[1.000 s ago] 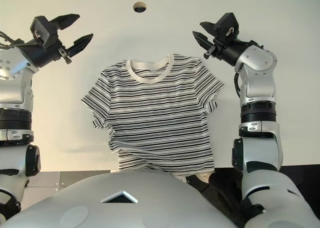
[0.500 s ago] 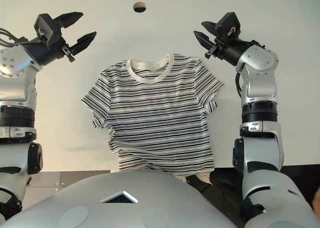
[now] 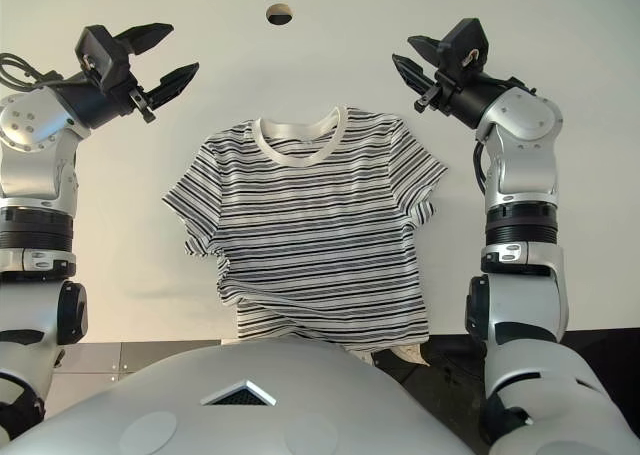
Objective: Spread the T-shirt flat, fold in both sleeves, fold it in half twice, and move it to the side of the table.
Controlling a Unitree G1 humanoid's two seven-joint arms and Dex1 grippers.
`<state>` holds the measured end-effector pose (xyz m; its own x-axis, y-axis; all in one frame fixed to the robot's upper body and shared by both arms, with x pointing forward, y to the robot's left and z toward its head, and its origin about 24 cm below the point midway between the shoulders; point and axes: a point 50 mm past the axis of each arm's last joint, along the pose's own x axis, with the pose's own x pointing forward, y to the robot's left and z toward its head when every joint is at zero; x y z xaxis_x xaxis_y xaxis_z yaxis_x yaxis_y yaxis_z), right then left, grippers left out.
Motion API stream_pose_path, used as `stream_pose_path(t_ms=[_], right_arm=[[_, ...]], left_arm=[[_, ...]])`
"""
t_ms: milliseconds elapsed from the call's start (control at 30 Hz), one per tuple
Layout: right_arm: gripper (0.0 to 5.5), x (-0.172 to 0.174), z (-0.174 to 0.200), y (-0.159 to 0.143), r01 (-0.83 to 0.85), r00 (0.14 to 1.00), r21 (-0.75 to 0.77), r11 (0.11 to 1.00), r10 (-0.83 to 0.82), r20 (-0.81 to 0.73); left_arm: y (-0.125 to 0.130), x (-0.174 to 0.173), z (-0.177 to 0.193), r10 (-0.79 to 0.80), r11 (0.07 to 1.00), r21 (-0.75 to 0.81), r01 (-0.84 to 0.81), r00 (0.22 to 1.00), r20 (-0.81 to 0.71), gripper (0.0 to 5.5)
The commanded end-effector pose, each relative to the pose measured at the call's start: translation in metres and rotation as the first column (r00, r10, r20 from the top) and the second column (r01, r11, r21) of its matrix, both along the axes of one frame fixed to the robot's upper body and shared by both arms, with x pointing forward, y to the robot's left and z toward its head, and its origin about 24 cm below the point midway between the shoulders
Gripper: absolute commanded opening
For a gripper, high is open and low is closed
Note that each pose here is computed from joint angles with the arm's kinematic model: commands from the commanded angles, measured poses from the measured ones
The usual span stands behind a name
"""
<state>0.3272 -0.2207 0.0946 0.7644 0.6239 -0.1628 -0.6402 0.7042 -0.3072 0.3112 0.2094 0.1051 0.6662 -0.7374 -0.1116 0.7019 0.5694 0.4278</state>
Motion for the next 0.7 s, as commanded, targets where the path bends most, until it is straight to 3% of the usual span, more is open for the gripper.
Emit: stream_pose_path(t_ms=[33, 467, 700], right_arm=[[1.44, -0.001, -0.001, -0.004, 0.009, 1.000, -0.004, 1.000, -0.009, -0.003], [1.44, -0.002, -0.002, -0.005, 0.011, 1.000, -0.017, 1.000, -0.011, -0.007], [1.44, 0.008, -0.005, -0.004, -0.034, 0.998, -0.149, 0.988, 0.026, -0.055]], left_arm=[[0.000, 0.002, 0.004, -0.004, 1.000, 0.016, 0.003, 1.000, 0.016, 2.61], [-0.004, 0.004, 0.003, -0.017, 0.999, 0.030, 0.017, 1.000, 0.008, 2.61], [-0.007, 0.019, -0.011, -0.100, 0.961, 0.248, 0.124, 0.989, -0.107, 2.61]])
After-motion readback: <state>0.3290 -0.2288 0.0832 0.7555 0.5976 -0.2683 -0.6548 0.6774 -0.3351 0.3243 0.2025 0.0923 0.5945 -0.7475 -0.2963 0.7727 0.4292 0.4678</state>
